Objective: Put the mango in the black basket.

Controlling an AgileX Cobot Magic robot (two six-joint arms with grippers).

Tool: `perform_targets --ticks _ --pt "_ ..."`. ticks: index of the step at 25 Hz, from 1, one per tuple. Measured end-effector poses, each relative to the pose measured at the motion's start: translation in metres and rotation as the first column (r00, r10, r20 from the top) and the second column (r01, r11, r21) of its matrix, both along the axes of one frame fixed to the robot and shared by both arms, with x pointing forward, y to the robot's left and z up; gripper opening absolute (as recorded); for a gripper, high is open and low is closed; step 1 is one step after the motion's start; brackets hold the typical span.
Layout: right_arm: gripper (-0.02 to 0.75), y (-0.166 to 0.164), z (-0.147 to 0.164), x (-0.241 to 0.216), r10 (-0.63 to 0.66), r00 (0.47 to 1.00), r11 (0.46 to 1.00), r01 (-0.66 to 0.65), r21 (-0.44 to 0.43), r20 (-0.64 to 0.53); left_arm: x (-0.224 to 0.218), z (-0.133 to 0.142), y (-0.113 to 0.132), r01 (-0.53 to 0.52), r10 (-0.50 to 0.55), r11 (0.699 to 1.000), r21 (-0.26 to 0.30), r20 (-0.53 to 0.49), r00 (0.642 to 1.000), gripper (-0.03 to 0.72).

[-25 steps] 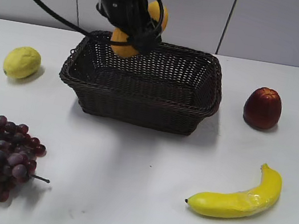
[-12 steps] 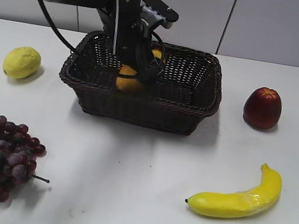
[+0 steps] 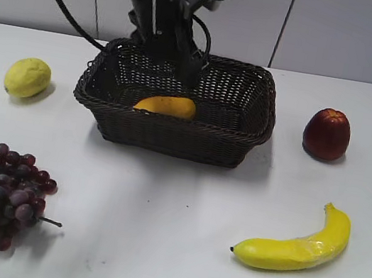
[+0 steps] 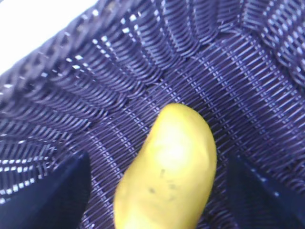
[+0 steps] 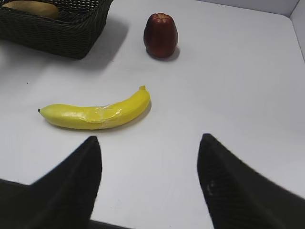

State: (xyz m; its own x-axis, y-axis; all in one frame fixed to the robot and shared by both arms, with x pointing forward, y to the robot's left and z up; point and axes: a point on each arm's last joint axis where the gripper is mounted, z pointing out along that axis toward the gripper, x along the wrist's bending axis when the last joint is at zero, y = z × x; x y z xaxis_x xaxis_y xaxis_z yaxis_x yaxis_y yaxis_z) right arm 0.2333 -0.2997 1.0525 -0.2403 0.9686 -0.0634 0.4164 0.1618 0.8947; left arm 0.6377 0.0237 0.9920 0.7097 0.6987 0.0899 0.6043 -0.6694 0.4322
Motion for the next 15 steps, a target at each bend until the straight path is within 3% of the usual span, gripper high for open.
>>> perform_targets --ticks 4,7,11,15 --pt "0.488 0.0 0.0 0.0 0.0 1.0 1.0 0.0 0.0 0.0 0.002 0.026 0.018 -0.034 0.034 0.999 0.005 -0.007 0.999 0.669" --pt "0.488 0.0 0.0 0.0 0.0 1.0 1.0 0.0 0.0 0.0 0.007 0.038 0.049 -0.133 0.134 0.991 0.028 -0.069 0.989 0.659" --pt "0.488 0.0 0.0 0.0 0.0 1.0 1.0 0.0 0.0 0.0 0.022 0.039 0.108 -0.297 0.308 0.951 0.091 -0.156 0.938 0.645" --pt "0.488 0.0 0.0 0.0 0.0 1.0 1.0 0.0 0.0 0.0 0.031 0.043 0.166 -0.445 0.454 0.891 0.086 -0.187 0.871 0.625"
